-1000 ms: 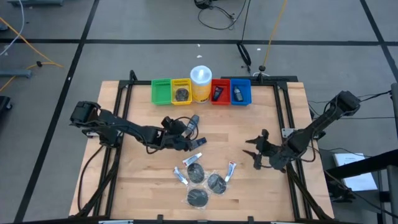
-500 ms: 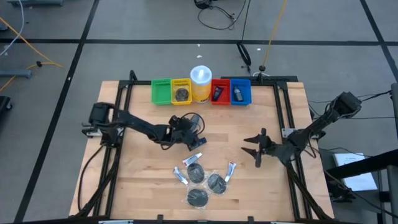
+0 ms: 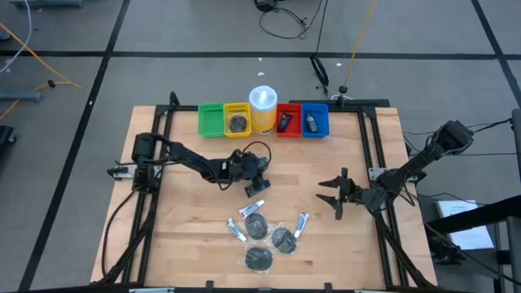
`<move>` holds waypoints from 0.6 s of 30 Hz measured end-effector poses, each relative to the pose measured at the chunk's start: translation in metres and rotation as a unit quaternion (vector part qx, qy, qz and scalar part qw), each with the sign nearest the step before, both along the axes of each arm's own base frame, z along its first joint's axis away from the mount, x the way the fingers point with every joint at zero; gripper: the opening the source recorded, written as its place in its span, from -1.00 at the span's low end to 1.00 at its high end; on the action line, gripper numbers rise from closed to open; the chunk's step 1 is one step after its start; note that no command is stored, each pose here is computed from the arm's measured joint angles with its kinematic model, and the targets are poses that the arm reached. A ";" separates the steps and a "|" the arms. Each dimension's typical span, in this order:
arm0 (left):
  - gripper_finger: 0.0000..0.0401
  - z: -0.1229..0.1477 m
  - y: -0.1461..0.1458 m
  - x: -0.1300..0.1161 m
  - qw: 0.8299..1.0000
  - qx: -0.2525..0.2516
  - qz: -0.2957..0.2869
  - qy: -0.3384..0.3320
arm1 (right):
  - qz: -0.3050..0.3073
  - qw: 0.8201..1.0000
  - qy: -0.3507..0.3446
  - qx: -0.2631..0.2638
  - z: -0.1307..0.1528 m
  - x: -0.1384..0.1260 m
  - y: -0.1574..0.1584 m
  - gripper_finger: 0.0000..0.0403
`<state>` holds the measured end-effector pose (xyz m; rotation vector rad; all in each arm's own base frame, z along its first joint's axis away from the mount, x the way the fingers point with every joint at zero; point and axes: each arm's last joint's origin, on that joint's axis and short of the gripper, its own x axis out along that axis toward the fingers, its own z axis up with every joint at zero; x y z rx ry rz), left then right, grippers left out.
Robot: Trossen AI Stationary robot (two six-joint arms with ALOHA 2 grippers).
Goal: Pick & Place Travel size toiletries
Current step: Put the black deodorant into the blue basket
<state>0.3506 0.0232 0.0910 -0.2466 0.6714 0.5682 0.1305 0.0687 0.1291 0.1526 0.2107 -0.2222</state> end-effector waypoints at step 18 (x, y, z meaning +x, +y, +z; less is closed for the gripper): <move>0.07 0.035 -0.062 0.035 0.958 -0.016 -0.272 -0.090 | 0.066 0.990 0.038 -0.122 0.005 0.058 0.005 0.50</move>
